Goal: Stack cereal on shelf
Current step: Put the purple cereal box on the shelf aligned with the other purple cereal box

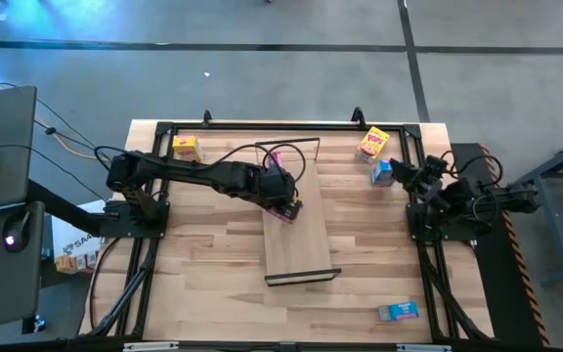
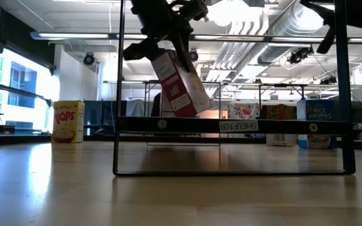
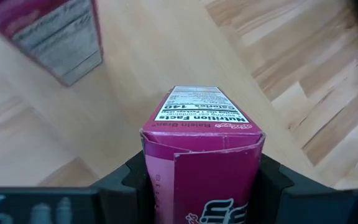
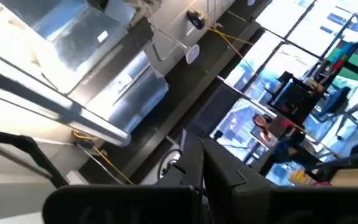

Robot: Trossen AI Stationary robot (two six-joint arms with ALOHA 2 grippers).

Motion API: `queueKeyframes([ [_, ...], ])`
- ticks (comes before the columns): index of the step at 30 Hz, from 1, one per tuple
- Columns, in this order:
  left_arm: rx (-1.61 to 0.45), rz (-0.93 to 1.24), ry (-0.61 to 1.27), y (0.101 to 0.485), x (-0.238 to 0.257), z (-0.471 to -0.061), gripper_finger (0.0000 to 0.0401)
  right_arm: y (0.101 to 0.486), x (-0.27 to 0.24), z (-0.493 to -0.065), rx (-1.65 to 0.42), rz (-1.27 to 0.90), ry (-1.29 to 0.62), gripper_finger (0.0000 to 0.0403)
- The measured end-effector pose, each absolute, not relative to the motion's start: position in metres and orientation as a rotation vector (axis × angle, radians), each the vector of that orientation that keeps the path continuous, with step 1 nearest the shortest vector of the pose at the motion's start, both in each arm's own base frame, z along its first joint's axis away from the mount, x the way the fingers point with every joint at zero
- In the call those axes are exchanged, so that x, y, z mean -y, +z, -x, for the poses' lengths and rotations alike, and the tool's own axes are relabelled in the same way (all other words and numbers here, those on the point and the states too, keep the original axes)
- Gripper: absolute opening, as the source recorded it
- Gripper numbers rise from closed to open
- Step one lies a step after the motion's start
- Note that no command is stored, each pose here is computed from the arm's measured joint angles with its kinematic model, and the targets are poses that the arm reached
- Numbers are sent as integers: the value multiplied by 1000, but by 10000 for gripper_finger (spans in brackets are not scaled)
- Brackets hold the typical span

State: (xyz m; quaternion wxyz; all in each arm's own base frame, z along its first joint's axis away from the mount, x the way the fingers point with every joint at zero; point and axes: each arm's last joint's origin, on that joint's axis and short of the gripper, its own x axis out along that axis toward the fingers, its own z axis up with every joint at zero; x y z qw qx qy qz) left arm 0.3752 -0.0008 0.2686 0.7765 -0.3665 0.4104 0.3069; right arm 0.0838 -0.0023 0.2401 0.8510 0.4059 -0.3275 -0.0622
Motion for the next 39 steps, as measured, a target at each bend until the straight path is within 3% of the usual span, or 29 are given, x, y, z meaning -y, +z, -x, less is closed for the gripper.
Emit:
queueKeyframes([
  [14, -841, 755, 636, 271, -3, -380, 199, 280, -2, -111, 492, -756, -183, 1],
  [32, -773, 743, 560, 277, -2, -387, 219, 294, -2, -110, 477, -758, -187, 3],
  [35, -767, 726, 546, 280, -2, -386, 219, 294, -2, -110, 481, -764, -184, 26],
  [39, -746, 717, 533, 288, -4, -382, 219, 294, -2, -109, 496, -805, -190, 101],
])
